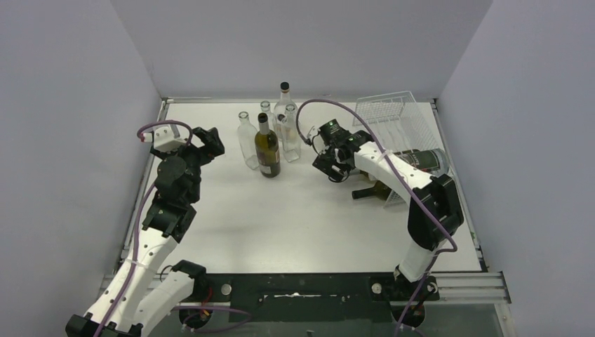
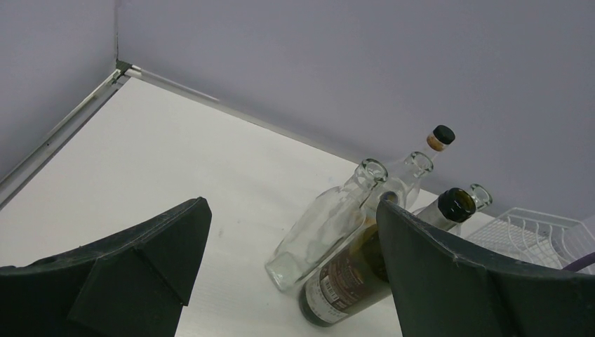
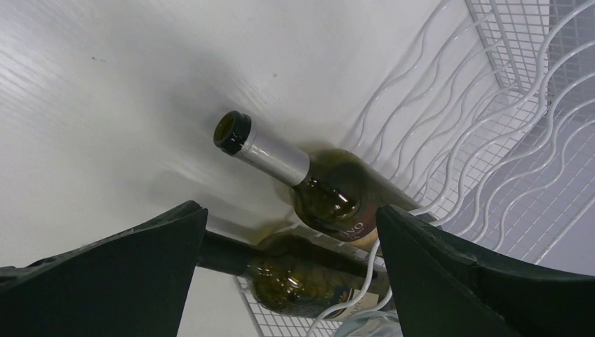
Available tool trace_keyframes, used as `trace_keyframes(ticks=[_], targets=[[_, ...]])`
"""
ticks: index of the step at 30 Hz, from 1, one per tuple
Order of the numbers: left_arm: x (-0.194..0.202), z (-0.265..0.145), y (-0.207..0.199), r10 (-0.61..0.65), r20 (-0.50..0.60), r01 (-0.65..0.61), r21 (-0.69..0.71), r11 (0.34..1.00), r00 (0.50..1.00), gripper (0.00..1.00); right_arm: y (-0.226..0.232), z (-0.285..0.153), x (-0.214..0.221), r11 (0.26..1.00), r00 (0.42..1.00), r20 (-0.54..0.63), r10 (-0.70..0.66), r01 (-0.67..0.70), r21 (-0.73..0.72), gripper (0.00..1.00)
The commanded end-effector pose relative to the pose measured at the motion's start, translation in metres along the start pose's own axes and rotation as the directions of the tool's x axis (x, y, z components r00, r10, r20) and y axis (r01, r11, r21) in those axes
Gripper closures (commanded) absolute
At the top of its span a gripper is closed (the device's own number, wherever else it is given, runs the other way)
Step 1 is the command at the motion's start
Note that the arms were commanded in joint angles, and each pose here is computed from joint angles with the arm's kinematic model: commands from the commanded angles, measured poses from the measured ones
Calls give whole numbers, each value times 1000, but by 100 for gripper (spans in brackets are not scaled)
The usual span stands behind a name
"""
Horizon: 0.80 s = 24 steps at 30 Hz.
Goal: Take the wine bottle off the wine rack
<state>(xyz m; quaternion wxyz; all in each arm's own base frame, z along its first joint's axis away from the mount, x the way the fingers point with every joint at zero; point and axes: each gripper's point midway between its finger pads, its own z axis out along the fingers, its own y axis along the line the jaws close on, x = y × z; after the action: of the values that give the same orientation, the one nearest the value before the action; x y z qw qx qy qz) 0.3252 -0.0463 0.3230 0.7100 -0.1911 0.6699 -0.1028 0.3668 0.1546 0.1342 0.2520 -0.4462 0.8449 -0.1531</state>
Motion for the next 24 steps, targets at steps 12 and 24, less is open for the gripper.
trace_keyframes(ticks=[12, 24], targets=[[-23, -2, -10, -32, 69, 30, 32, 999, 997, 10, -8, 33, 22, 953, 966, 2, -258, 254, -167, 13], [-23, -2, -8, -28, 71, 26, 23, 999, 997, 10, -4, 63, 34, 931, 946, -49, -319, 304, -200, 22]])
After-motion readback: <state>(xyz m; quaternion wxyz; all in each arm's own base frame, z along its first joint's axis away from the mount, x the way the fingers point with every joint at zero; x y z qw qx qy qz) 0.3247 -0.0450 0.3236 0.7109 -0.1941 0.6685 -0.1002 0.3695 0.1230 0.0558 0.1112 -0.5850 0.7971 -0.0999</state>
